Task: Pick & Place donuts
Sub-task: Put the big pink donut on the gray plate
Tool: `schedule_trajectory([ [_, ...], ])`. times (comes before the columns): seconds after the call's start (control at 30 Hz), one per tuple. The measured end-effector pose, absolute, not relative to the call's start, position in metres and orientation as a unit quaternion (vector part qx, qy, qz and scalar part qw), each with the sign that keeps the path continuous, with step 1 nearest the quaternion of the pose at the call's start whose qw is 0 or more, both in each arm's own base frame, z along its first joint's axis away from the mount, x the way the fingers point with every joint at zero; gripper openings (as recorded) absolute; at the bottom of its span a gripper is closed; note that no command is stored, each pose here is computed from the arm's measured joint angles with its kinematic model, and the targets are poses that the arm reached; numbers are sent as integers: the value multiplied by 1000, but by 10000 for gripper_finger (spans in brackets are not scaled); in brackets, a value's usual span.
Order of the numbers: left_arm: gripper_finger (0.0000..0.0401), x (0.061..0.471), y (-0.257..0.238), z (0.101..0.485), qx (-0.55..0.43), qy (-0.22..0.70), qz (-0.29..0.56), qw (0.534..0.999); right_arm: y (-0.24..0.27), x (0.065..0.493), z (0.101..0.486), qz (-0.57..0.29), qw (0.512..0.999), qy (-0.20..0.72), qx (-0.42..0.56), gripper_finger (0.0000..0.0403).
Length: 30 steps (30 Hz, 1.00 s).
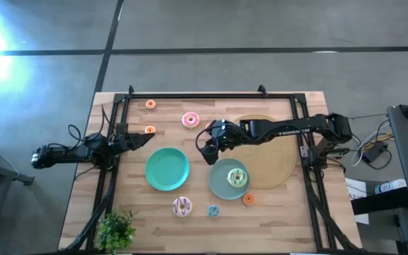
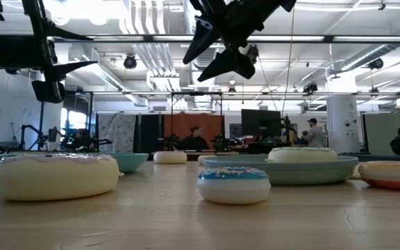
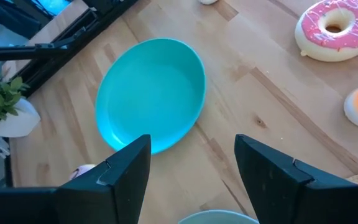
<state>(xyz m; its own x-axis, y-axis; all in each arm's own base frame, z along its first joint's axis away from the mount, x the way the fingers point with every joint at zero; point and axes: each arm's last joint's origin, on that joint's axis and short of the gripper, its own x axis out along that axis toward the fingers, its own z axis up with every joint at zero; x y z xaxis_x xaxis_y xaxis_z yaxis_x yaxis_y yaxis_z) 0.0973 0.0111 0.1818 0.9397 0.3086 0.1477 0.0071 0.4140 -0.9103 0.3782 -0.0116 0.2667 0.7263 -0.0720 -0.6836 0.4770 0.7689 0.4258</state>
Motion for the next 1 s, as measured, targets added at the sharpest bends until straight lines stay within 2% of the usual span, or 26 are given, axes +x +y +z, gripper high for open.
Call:
schedule_trajectory([
  [0.13, 167, 97, 11, 182, -534, -147, 92, 828, -17, 380, 251, -183, 859, 348, 326, 224],
  [0.3, 167, 97, 11, 181, -533, -145, 93, 828, -49, 376, 216, -317, 779, 386, 379, 224],
  [0.37, 167, 97, 11, 181, -533, -145, 93, 828, -66, 378, 204, -318, 761, 397, 403, 224],
  [0.47, 167, 98, 11, 181, -533, -145, 93, 828, -83, 382, 195, -265, 756, 415, 431, 224],
  [0.53, 167, 98, 11, 181, -533, -144, 94, 828, -86, 386, 196, -259, 759, 412, 433, 224],
  [0.77, 167, 98, 11, 180, -520, -141, 98, 837, -118, 388, 213, -331, 794, 361, 361, 224],
  [0.87, 167, 98, 11, 180, -521, -141, 98, 836, -140, 396, 217, -327, 810, 353, 336, 224],
  [1.0, 167, 98, 11, 181, -520, -141, 97, 837, -171, 411, 201, -306, 804, 369, 352, 224],
])
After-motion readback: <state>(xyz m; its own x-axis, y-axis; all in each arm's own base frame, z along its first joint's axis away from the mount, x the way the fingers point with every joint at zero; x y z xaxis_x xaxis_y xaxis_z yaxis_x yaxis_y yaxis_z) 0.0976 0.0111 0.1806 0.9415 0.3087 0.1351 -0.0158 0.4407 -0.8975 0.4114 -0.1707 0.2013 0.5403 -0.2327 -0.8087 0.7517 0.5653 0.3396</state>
